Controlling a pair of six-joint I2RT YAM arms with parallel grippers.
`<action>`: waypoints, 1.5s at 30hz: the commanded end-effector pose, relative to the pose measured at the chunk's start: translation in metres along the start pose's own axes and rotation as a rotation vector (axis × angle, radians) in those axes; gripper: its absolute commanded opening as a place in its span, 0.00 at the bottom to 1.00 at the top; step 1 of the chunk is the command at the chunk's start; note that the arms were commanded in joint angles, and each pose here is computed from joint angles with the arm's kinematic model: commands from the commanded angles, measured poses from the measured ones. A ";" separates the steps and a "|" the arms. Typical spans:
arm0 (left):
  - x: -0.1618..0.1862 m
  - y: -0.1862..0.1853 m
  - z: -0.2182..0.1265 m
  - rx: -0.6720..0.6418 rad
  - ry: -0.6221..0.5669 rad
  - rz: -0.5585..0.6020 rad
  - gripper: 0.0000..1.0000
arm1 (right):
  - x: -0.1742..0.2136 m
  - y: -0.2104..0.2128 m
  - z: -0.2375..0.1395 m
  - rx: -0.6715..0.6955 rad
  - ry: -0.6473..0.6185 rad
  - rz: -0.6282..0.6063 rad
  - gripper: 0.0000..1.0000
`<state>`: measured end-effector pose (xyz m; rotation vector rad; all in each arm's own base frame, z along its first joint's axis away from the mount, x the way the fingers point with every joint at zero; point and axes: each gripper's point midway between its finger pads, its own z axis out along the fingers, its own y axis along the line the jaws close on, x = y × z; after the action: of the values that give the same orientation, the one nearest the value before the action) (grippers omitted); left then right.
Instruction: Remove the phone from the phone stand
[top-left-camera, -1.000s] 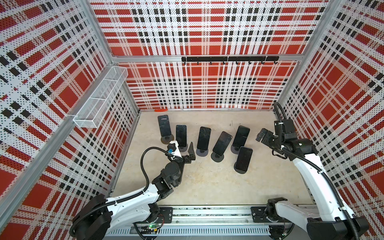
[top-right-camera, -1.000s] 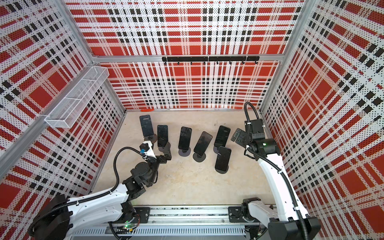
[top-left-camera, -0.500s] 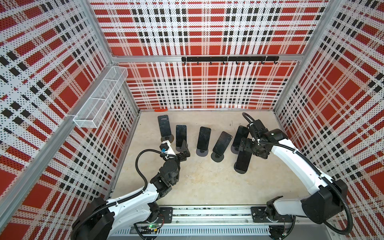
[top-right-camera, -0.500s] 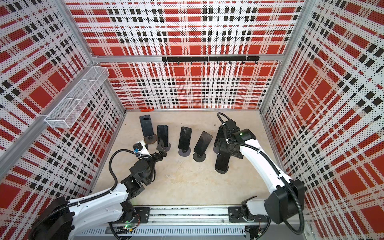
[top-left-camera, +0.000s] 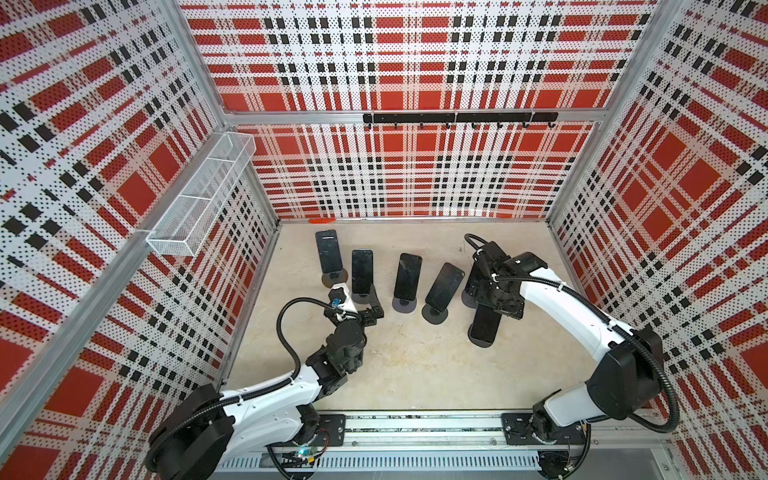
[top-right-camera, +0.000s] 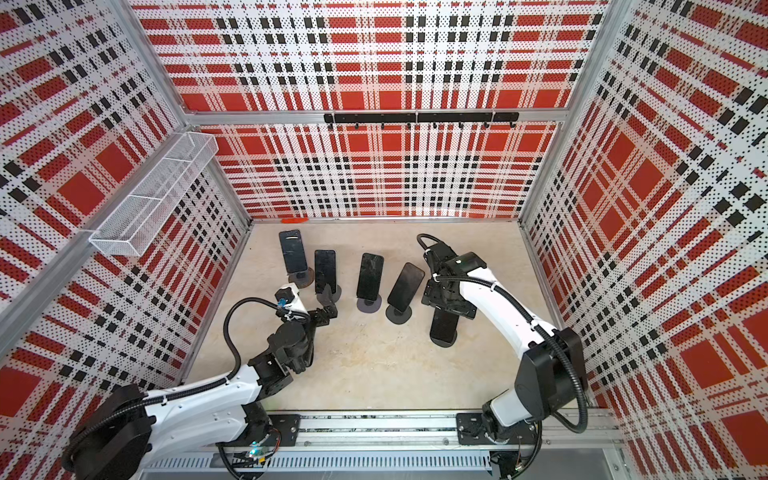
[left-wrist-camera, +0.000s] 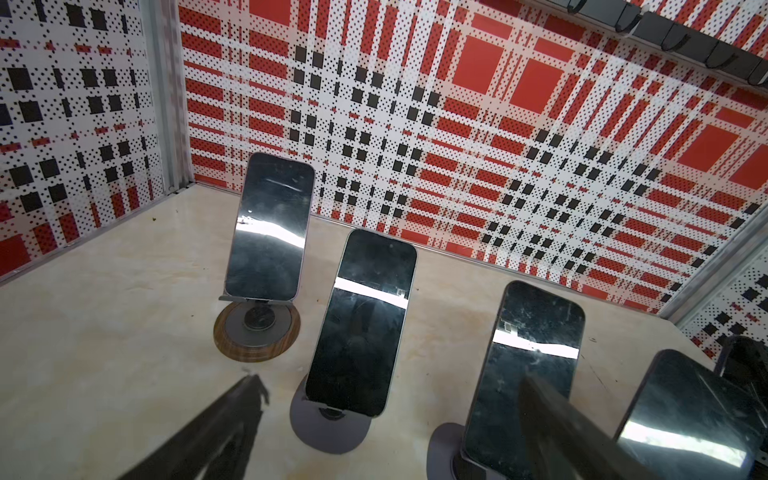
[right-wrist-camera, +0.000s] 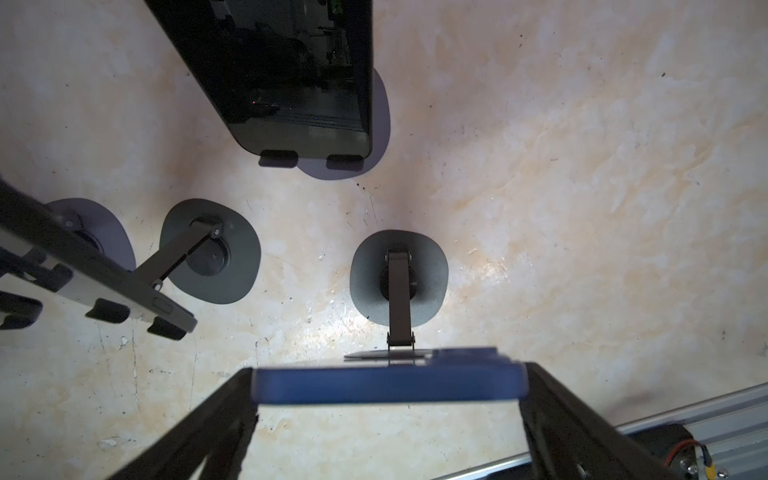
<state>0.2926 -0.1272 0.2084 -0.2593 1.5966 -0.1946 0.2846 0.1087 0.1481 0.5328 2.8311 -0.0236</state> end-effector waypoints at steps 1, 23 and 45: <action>-0.010 -0.005 0.000 0.003 -0.022 0.000 0.98 | -0.006 0.001 0.001 0.021 -0.023 0.009 1.00; -0.006 -0.008 0.002 -0.002 -0.011 0.019 0.98 | -0.017 0.005 0.007 0.025 -0.066 -0.026 0.85; -0.006 -0.014 0.000 0.019 -0.007 0.016 0.98 | -0.012 0.002 0.009 -0.001 -0.087 -0.064 0.80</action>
<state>0.2918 -0.1321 0.2056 -0.2316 1.6082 -0.1696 0.2987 0.1078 0.1331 0.4400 2.8019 -0.0648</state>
